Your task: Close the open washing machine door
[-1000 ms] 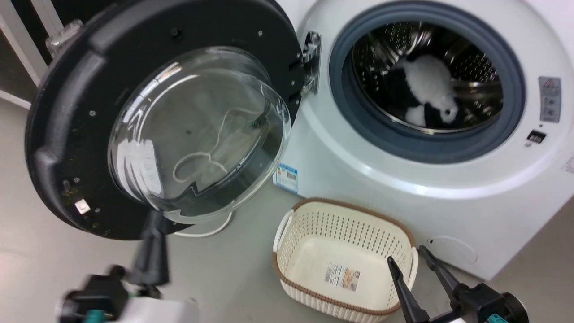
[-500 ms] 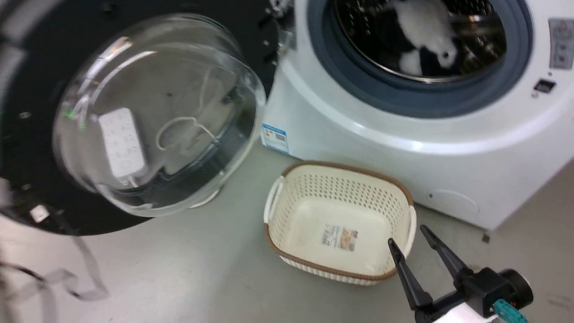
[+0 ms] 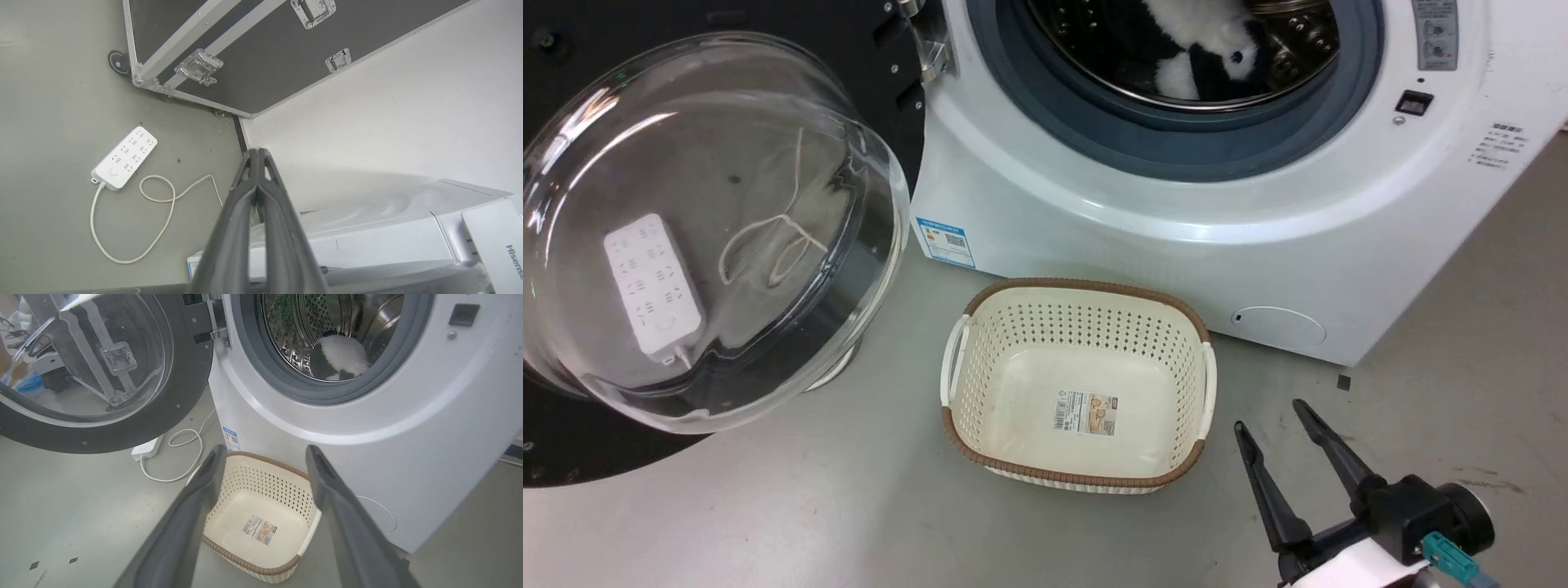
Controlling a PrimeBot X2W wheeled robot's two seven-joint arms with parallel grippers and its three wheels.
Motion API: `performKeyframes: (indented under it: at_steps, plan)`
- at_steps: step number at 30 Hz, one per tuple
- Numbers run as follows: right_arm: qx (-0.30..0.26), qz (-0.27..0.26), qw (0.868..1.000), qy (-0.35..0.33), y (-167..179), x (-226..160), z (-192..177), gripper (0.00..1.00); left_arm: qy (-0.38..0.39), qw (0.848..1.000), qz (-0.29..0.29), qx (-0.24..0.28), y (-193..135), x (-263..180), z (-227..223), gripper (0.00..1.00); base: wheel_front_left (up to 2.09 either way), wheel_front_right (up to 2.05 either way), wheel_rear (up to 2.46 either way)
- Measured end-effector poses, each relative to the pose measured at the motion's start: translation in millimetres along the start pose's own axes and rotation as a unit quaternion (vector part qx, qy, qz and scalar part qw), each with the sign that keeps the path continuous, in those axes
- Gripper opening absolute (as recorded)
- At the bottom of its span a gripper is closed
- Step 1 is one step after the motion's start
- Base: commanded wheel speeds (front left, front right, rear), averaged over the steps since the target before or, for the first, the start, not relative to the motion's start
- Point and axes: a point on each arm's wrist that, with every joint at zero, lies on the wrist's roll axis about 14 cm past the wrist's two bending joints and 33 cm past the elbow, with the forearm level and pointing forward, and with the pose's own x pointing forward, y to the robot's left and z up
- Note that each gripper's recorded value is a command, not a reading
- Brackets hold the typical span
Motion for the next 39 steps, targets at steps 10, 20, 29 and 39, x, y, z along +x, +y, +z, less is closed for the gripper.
performKeyframes:
  at_steps: [10,20,29,39]
  plan:
    - [-0.008,-0.003,1.0,-0.008,1.8,-4.7,8.8,1.0,0.153,0.987,-0.023,-0.042,2.2,-23.6,-38.6,0.0,0.0,0.0,0.0]
    - [-0.017,-0.018,0.999,-0.035,7.0,-19.3,32.0,1.0,0.303,0.947,-0.075,-0.077,11.0,-90.0,-96.7,0.0,0.0,0.0,0.0]
    - [-0.035,-0.051,0.996,-0.064,-3.0,-38.8,53.9,1.0,0.405,0.893,-0.153,-0.124,-4.3,-165.5,-159.7,0.0,0.0,0.0,0.0]
    - [-0.051,-0.105,0.989,-0.087,-29.9,-63.7,70.3,1.0,0.5,0.83,-0.192,-0.159,-27.4,-227.1,-230.5,0.0,0.0,0.0,0.0]
